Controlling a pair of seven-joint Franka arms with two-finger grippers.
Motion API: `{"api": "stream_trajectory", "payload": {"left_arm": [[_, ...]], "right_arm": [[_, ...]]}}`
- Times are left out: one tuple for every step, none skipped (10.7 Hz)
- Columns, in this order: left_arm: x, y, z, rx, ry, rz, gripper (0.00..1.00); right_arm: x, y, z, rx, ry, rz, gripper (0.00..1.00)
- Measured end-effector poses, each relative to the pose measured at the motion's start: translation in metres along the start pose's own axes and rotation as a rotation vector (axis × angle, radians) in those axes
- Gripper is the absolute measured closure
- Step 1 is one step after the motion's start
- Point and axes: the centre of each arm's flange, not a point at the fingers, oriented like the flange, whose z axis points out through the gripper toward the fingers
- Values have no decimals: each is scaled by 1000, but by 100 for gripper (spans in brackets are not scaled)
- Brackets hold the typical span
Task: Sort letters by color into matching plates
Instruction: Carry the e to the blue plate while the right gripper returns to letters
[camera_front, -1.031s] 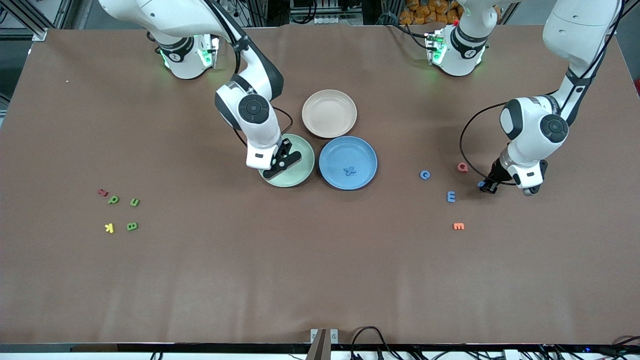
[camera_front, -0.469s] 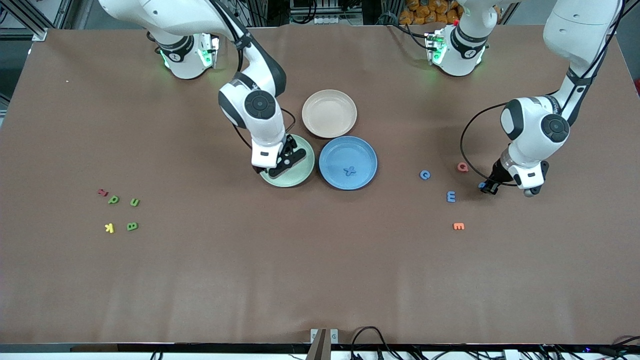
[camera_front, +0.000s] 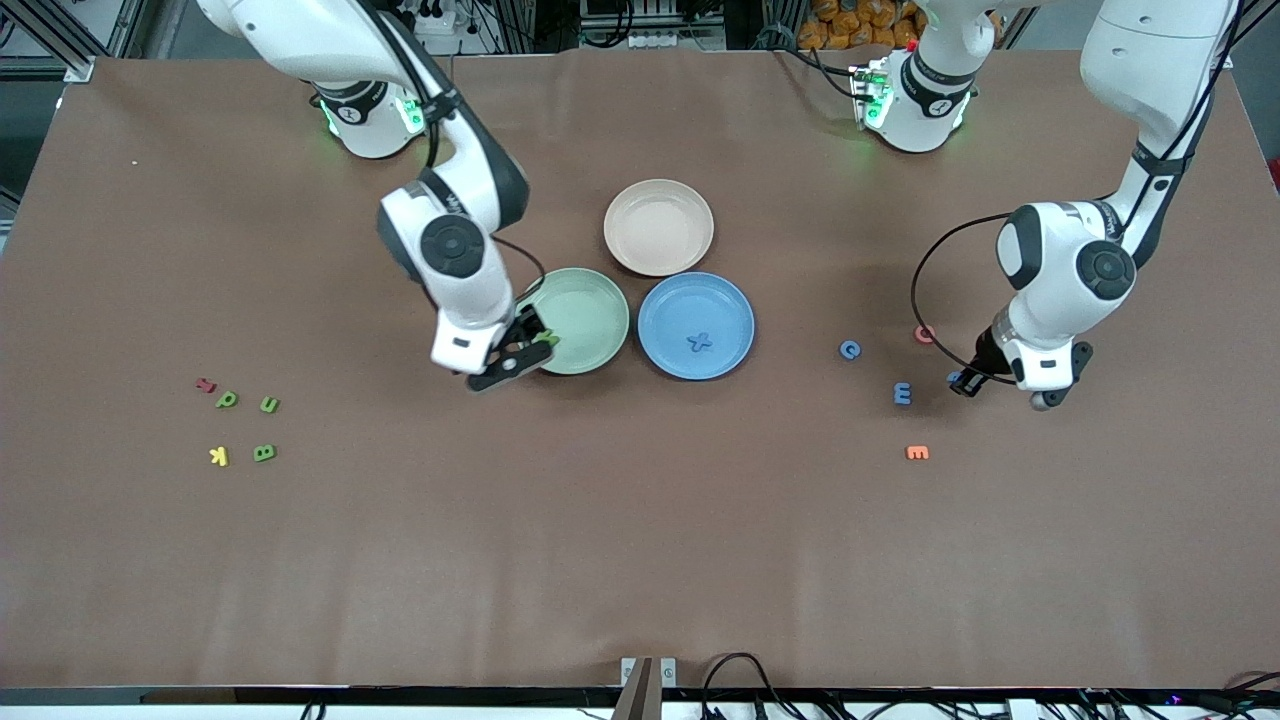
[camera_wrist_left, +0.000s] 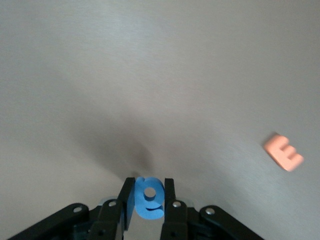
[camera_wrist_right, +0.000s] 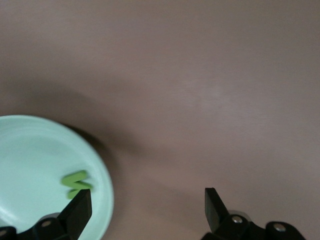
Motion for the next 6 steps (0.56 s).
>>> {"api": "stream_trajectory", "payload": {"left_arm": [[-2,17,-9,19,-21,27,72],[-5,33,-19,34,-39,51,72],[-12,48,-26,40,-47,77,72],[-22,60,-29,39,-49,104,72],[-35,71,-30,37,-50,132,72],[-48,80,-30,37,-52,158,72]], "right_arm": [[2,25,-6,-10,8,40,0],[2,50,-11,-18,16,81,0],[1,79,-15,-27,20,127,0],[-3,110,-17,-32,21,176,0],[-7,142,-16,-34,20,228,0],[-13,173,-15,-34,20,280,0]]}}
